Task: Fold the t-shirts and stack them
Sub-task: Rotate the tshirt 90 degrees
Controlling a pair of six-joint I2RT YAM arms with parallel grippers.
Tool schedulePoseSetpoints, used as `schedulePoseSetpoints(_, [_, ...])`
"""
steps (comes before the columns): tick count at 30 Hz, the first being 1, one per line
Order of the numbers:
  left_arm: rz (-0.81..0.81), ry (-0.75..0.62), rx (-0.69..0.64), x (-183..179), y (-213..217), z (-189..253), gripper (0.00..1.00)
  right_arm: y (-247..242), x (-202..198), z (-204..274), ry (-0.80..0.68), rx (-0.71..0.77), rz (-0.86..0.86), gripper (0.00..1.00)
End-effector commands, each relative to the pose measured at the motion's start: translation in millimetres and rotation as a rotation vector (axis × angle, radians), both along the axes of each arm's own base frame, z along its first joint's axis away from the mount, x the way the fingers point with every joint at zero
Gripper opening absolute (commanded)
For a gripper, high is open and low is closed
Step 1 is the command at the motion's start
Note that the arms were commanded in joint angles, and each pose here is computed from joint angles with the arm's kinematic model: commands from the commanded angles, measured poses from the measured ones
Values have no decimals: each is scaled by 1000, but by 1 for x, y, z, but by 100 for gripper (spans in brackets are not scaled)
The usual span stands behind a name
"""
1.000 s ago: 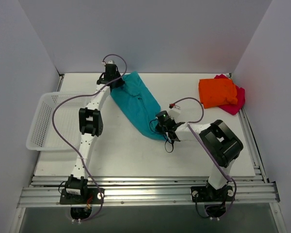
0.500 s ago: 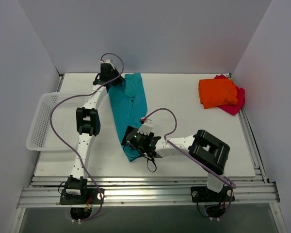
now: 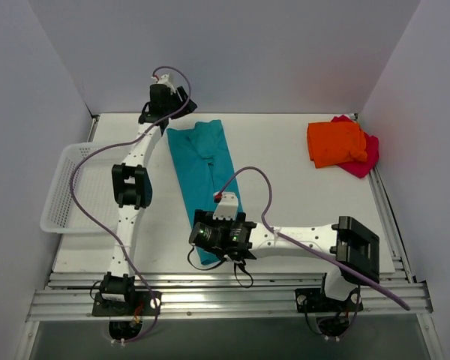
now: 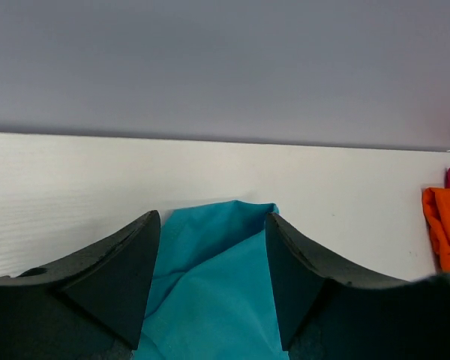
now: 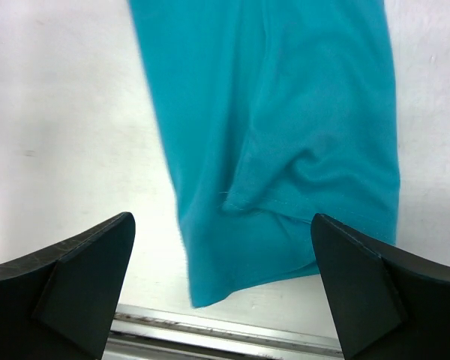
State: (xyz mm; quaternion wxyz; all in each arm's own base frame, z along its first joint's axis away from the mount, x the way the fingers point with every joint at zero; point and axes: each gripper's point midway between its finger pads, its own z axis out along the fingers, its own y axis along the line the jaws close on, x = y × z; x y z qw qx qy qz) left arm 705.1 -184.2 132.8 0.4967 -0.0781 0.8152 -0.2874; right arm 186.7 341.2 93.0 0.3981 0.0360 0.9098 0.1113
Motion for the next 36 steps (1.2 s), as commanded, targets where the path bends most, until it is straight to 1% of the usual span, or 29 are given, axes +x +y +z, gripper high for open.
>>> schedulePoseSetpoints(1, [-15,-180,11,-14,9,117,66,-25,6,47,-126,-50,-59,100])
schedulePoseSetpoints(4, [9,-136,6,-34,13,130,65,-34,19,66,-197,-69,-86,100])
schedulePoseSetpoints(7, [14,-31,-15,-70,12,120,63,-55,46,69,-238,-117,-141,100])
schedulePoseSetpoints(8, [4,32,-4,-96,7,103,61,-71,63,67,-236,-153,-157,100])
schedulePoseSetpoints(9, [7,37,4,-107,4,98,60,-74,67,63,-218,-152,-144,100])
schedulePoseSetpoints(10, [13,54,15,-122,0,90,60,-78,73,58,-225,-120,-146,100])
schedulePoseSetpoints(11, [20,18,30,-146,-10,109,60,-83,77,56,-225,-115,-140,100])
schedulePoseSetpoints(12, [28,114,66,-172,-11,59,60,-93,84,55,-228,-131,-136,100])
schedulePoseSetpoints(13, [33,143,66,-191,-16,49,60,-89,87,56,-234,-90,-121,100])
schedulePoseSetpoints(14, [34,130,60,-212,-21,57,60,-97,86,53,-234,-87,-110,100])
schedulePoseSetpoints(15, [24,132,69,-232,-40,47,59,-104,90,52,-238,-97,-107,100])
schedulePoseSetpoints(16, [53,221,81,-262,-38,5,58,-105,91,57,-247,-76,-104,100])
schedulePoseSetpoints(17, [54,211,73,-279,-44,6,58,-110,91,55,-245,-84,-109,100])
schedulePoseSetpoints(18, [36,224,83,-298,-61,-5,58,-116,94,55,-245,-94,-121,100])
schedulePoseSetpoints(19, [42,285,88,-320,-62,-30,58,-121,93,56,-241,-106,-121,100])
schedulePoseSetpoints(20, [26,272,75,-328,-70,-30,57,-124,94,57,-240,-115,-125,100])
schedulePoseSetpoints(21, [22,288,74,-342,-79,-37,57,-128,94,56,-232,-130,-129,100])
schedulePoseSetpoints(22, [25,326,88,-355,-76,-53,56,-132,95,58,-234,-137,-133,100])
schedulePoseSetpoints(24, [17,344,85,-365,-79,-65,56,-138,95,58,-234,-140,-139,100])
schedulePoseSetpoints(26, [64,378,112,-372,-67,-86,55,-140,95,62,-240,-120,-141,100])
schedulePoseSetpoints(27, [90,377,122,-369,-60,-89,55,-141,96,61,-245,-111,-141,100])
schedulePoseSetpoints(28, [126,370,141,-363,-49,-91,54,-142,97,62,-250,-104,-145,100])
schedulePoseSetpoints(32, [191,310,146,-335,-26,-72,53,-141,101,57,-239,-118,-132,100])
schedulePoseSetpoints(33, [196,279,153,-324,-24,-62,54,-141,102,56,-235,-122,-128,100])
schedulePoseSetpoints(35, [196,295,159,-310,-17,-66,54,-142,106,54,-231,-138,-128,100])
schedulePoseSetpoints(36, [181,276,147,-295,-21,-55,54,-143,107,55,-230,-139,-130,100])
